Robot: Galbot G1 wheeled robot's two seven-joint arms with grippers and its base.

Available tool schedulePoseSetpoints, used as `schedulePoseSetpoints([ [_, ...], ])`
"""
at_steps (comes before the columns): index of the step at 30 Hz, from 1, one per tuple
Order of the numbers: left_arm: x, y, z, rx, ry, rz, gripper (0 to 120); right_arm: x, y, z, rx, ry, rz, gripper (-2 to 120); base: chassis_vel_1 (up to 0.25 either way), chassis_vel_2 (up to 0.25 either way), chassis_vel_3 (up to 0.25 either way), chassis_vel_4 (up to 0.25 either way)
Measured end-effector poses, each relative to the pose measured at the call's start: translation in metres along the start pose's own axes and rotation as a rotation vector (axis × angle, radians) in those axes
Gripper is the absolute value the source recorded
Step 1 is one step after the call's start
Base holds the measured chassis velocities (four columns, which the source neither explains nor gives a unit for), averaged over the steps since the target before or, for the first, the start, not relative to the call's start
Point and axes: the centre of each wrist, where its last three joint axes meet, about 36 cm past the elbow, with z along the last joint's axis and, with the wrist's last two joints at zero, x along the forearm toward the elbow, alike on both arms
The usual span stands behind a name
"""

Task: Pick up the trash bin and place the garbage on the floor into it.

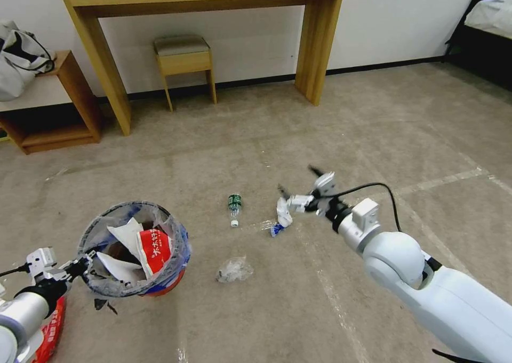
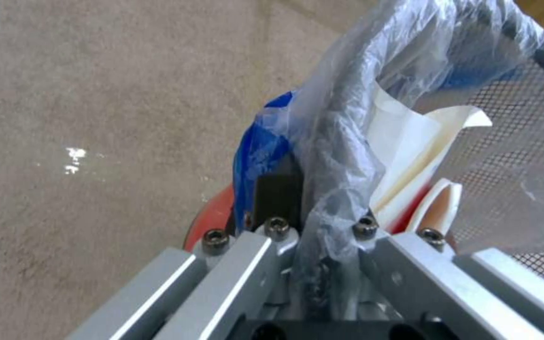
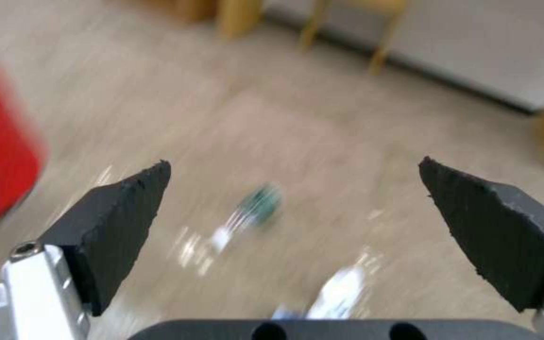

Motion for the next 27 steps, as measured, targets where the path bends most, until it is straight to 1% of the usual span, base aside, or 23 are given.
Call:
schedulePoseSetpoints([
  [1,0.000,0.000,0.000,0.001,-0.001,0.000,1,-0.003,-0.003,-0.001,0.036,0.032,-0.053,100,0.000,0.000,0.000,0.000],
  [2,0.000,0.000,0.000,0.001,-0.001,0.000,1,-0.003,-0.003,-0.001,0.036,0.032,-0.053,100,0.000,0.000,0.000,0.000],
  [5,-0.001,-0.001,0.001,0.004,-0.002,0.003,1,-0.018,-0.010,-0.001,0.105,0.103,-0.199,100,0.000,0.000,0.000,0.000],
  [6,-0.001,-0.001,0.001,0.004,-0.002,0.003,1,-0.018,-0.010,-0.001,0.105,0.103,-0.199,100,0.000,0.000,0.000,0.000],
  [9,-0.003,0.000,0.002,0.006,-0.001,-0.001,1,-0.034,-0.002,0.010,0.140,0.156,-0.276,100,0.000,0.000,0.000,0.000],
  [10,-0.003,0.000,0.002,0.006,-0.001,-0.001,1,-0.034,-0.002,0.010,0.140,0.156,-0.276,100,0.000,0.000,0.000,0.000],
  [12,-0.004,0.001,0.003,0.010,0.000,-0.003,1,-0.048,0.005,0.017,0.167,0.186,-0.315,100,0.000,0.000,0.000,0.000],
  [13,-0.004,0.001,0.003,0.010,0.000,-0.003,1,-0.048,0.005,0.017,0.167,0.186,-0.315,100,0.000,0.000,0.000,0.000],
  [15,-0.004,0.002,0.005,0.012,0.002,-0.007,1,-0.064,0.011,0.022,0.198,0.209,-0.359,100,0.000,0.000,0.000,0.000],
  [18,-0.004,0.002,0.005,0.014,0.001,-0.009,1,-0.074,0.018,0.027,0.220,0.233,-0.395,100,0.000,0.000,0.000,0.000],
  [27,-0.005,0.001,0.007,0.015,0.001,-0.007,1,-0.089,0.027,0.039,0.251,0.311,-0.430,100,0.000,0.000,0.000,0.000],
])
